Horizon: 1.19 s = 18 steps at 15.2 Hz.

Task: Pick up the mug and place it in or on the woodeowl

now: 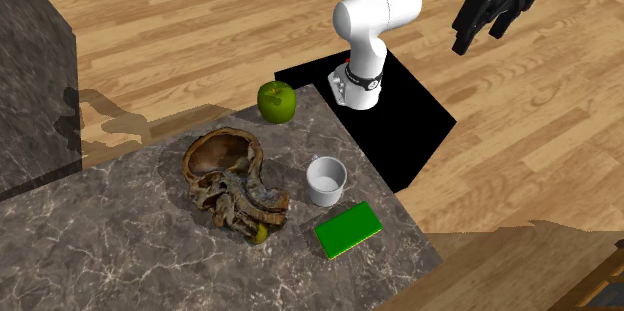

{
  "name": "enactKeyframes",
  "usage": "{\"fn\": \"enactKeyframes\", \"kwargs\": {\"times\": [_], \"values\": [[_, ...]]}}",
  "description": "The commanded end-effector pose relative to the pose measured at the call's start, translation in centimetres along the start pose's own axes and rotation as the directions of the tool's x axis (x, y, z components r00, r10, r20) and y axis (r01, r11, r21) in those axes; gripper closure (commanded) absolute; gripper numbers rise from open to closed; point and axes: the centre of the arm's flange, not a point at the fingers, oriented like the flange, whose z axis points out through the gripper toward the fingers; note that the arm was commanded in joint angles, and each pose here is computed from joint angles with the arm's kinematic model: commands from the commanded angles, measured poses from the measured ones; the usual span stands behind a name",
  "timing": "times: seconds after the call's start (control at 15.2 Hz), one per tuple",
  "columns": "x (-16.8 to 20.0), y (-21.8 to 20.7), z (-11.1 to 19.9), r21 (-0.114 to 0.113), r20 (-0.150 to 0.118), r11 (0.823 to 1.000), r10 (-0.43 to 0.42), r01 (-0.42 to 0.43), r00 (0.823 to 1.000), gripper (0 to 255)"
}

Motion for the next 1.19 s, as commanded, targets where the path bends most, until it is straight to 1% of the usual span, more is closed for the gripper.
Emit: {"fn": "enactKeyframes", "kwargs": {"times": [0.0, 1.12], "values": [[0.0, 0.0, 0.0, 0.000, 0.000, 1.000, 0.000, 0.000, 1.000, 0], [0.4, 19.2, 12.8, 0.050, 0.056, 0.998, 0.020, -0.023, 0.998, 0]]}}
